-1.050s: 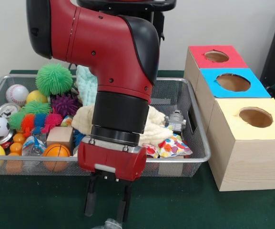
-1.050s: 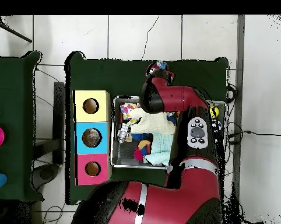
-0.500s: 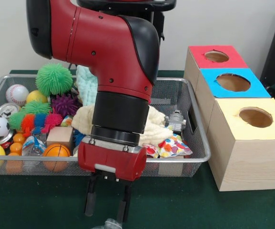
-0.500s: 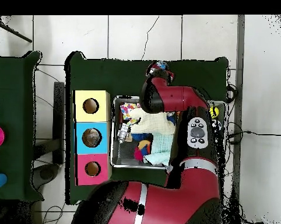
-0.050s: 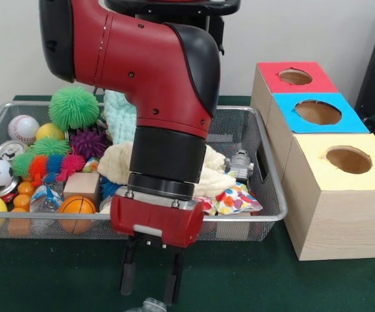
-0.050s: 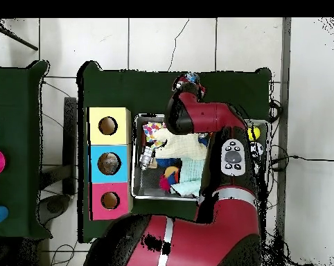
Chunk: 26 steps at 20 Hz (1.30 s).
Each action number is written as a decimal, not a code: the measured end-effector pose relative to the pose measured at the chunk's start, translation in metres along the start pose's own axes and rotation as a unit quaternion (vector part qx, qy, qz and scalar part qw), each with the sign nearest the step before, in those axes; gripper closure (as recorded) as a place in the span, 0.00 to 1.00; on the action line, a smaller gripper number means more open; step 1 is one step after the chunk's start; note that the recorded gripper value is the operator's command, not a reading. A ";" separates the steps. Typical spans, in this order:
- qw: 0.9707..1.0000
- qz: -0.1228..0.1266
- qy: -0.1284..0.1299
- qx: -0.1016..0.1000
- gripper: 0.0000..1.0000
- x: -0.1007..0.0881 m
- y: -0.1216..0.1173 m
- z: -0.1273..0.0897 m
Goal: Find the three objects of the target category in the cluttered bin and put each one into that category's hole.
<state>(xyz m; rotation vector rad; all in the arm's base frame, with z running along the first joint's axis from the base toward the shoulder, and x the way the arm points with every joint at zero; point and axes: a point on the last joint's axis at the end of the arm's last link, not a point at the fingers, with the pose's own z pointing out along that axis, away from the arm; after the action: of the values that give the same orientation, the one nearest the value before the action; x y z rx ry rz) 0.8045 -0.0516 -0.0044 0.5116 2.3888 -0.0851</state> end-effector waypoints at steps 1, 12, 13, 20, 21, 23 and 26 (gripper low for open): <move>1.000 -0.001 0.000 0.000 0.00 0.001 0.001 0.000; 1.000 -0.002 0.008 0.000 0.00 0.012 0.001 0.005; 1.000 -0.002 0.008 0.000 0.00 0.013 0.001 0.005; 1.000 -0.004 0.014 0.003 0.00 0.021 -0.001 0.009; 1.000 -0.004 0.014 0.003 0.00 0.022 -0.001 0.009; 1.000 -0.006 0.016 0.005 0.00 0.024 -0.003 0.010; 1.000 -0.008 0.016 0.007 0.00 0.028 -0.007 0.012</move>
<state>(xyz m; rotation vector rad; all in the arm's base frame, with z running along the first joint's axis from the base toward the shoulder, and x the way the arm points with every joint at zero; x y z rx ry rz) 0.7899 -0.0512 -0.0323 0.5044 2.4248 -0.1024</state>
